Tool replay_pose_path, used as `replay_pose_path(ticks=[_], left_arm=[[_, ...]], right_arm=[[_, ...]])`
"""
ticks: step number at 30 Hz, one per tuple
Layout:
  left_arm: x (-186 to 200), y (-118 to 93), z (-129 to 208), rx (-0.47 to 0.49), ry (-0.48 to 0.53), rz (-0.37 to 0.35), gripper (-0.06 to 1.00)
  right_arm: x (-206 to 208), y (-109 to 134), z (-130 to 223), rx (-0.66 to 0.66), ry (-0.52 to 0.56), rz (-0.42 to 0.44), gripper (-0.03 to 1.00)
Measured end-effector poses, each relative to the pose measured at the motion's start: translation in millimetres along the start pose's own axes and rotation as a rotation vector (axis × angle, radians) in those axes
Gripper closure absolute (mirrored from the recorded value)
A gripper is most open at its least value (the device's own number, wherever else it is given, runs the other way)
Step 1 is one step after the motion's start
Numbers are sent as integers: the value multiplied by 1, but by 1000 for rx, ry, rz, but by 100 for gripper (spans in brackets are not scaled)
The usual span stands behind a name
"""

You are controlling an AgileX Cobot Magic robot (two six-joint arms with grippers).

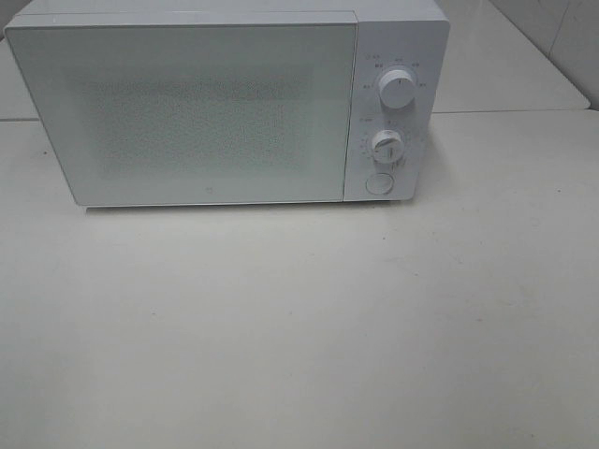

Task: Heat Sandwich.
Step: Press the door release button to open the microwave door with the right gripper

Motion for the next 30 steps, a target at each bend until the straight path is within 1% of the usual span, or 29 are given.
replay_pose_path(ticks=[12, 17, 20, 22, 26, 30], left_arm=[[0, 0, 0, 0, 0, 0, -4], [0, 0, 0, 0, 0, 0, -4], [0, 0, 0, 0, 0, 0, -4], [0, 0, 0, 0, 0, 0, -4], [0, 0, 0, 0, 0, 0, -4], [0, 0, 0, 0, 0, 0, -4]], right_arm=[[-33, -1, -48, 18, -79, -5, 20], [-47, 1, -57, 23, -71, -11, 20], [-65, 2, -62, 28, -44, -18, 20], [-68, 2, -64, 30, -42, -19, 20], [-94, 5, -72, 36, -22, -31, 20], [-109, 7, -78, 39, -26, -38, 20]])
Point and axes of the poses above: a point on each arm's last joint axis where the gripper is mounted, x pointing back along that axis away from the gripper, y along the wrist's bending axis when the last joint is at zero, z = x × y, the point moved 10 cm from there along -x, pointing out along that axis toward the gripper, and after that the axes turned 13 degrees about x, right-handed, at the moved point
